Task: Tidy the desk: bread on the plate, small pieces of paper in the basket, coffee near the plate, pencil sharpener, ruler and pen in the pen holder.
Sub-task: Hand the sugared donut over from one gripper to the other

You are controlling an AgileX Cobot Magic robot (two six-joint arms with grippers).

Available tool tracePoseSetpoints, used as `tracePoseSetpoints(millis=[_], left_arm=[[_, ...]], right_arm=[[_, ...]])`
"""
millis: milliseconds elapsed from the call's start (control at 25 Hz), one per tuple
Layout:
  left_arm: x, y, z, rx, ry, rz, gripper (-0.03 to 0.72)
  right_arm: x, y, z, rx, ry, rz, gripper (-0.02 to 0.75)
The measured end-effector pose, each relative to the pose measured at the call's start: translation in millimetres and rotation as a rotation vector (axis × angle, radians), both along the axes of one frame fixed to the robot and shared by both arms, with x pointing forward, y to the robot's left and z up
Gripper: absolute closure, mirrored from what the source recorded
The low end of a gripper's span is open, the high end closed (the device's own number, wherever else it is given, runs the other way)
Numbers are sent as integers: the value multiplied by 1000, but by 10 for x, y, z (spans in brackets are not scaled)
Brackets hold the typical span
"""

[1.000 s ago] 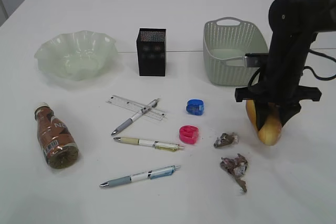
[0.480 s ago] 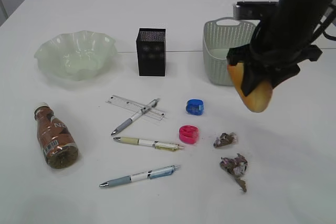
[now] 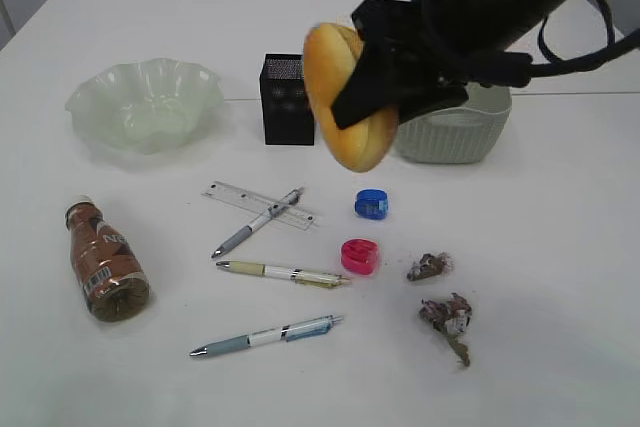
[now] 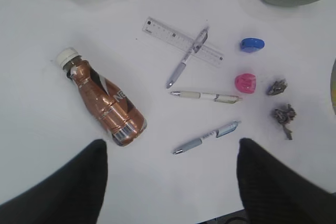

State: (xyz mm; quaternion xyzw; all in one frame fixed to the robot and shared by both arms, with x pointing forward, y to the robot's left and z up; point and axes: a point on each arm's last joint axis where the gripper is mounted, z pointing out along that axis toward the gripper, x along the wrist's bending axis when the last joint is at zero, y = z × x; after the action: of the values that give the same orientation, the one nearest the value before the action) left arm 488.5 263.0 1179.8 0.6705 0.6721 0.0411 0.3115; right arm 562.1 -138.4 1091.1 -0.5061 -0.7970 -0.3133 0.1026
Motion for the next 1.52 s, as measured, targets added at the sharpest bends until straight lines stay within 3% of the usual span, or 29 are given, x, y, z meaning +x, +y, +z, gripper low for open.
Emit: tracePoseSetpoints(millis=[160,320,760,920,1040,1520], left_arm=[[34,-34,13,-39,-24,-11,127],[151,-125,-31,-113,-43,-97,127],[673,-425,-379,-398,-116,-417,127],[844,-506,-450,-553,-165,-444,127],[881,-540,-416,-629,-197,-440,129],[812,-839,-402,-684,-180,-515,137]], right_arm=[[-36,102,88,142,-9,71,473],[-77,163,155,236,-19,142,473],[-128,227,248,357,-38,226,473],[-129,239,269,384,-39,225,473],[-130,249,288,408,-35,221,473],[-118,284,364,502,-32,194,473]])
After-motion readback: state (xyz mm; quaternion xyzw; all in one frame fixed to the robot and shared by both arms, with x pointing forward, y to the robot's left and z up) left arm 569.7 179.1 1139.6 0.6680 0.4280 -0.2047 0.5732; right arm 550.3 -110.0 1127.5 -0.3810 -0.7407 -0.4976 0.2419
